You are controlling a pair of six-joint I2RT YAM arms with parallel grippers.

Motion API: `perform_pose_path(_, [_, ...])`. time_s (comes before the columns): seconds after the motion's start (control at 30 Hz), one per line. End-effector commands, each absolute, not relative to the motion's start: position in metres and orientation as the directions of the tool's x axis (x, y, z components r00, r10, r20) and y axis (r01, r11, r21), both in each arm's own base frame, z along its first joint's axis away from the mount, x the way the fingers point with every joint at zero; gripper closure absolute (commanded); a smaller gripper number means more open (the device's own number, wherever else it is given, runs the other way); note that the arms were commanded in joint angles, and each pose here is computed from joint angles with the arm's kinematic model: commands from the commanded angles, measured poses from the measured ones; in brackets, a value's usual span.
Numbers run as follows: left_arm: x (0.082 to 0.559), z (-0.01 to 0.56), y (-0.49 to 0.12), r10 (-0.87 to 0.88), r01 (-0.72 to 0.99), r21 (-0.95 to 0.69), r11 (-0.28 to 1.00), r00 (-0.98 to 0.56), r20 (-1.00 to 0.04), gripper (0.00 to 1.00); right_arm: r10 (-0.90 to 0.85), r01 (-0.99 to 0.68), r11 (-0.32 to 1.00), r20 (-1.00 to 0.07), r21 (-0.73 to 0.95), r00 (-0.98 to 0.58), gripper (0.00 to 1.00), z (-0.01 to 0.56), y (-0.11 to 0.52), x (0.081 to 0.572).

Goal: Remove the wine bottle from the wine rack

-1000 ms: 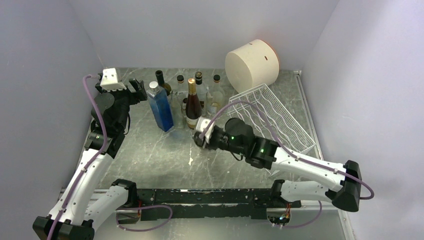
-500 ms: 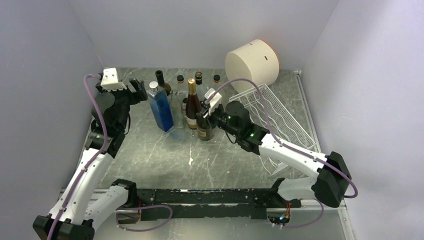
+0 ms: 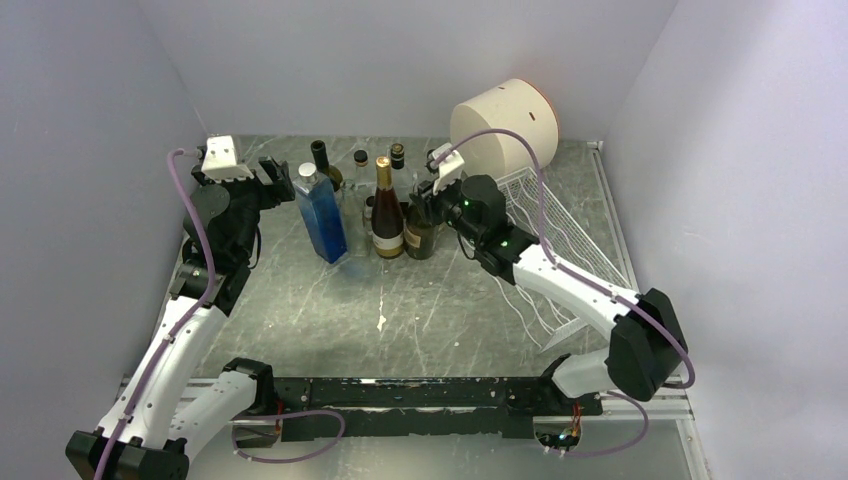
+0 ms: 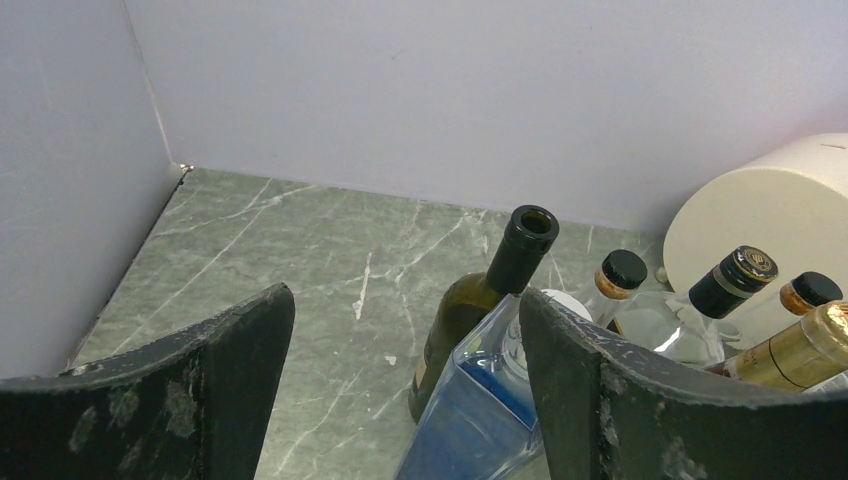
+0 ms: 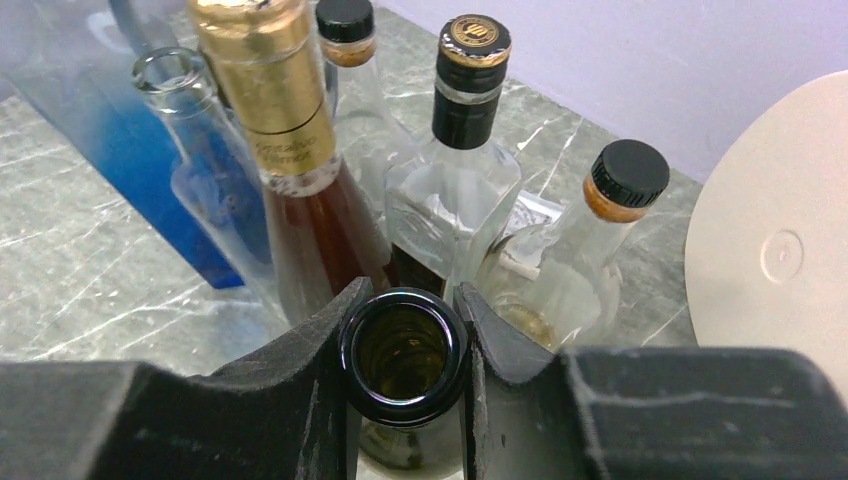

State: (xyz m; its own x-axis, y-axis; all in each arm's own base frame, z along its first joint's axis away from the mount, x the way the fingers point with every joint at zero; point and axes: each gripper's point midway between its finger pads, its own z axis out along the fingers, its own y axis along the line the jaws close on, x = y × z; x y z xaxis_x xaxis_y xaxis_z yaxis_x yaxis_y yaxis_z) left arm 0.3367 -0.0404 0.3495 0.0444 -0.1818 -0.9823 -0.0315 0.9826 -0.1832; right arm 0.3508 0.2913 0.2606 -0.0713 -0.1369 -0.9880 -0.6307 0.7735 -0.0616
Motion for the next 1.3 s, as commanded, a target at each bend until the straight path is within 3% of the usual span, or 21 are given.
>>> perform_pose_path(0.0, [0.335,0.369,-0.041,-0.192,-0.015,-0.194,0.981,0.084,-0.978,0.13,-0.001,-0.613,0.789,-0.996,-0.053,0.084,1.0,0.329,0.299,0.368])
perform_pose_path(0.27, [0.335,0.369,-0.039,-0.187,-0.026,-0.19,0.981,0.086,-0.979,0.13,-0.042,-0.604,0.794,-0.998,-0.063,0.049,0.98,0.308,0.304,0.38])
perform_pose_path(0.47, [0.335,0.369,-0.038,-0.184,-0.028,-0.187,0.982,0.087,-0.979,0.13,-0.061,-0.59,0.805,-0.998,-0.062,0.022,0.56,0.295,0.3,0.38])
perform_pose_path(0.9, [0.33,0.377,-0.018,-0.174,-0.084,-0.185,0.979,0.122,-0.977,0.13,0.008,-0.519,0.855,-1.0,0.007,-0.002,0.01,0.326,0.277,0.371])
perform_pose_path(1.07, [0.331,0.376,-0.017,-0.163,-0.087,-0.174,0.981,0.123,-0.979,0.13,0.08,-0.287,0.951,-0.99,0.112,-0.118,0.0,0.342,0.224,0.365])
perform_pose_path(1.27, [0.331,0.395,-0.026,-0.184,-0.043,-0.189,0.981,0.104,-0.977,0.13,-0.001,-0.088,0.996,-0.987,0.013,-0.161,0.0,0.376,0.146,0.324])
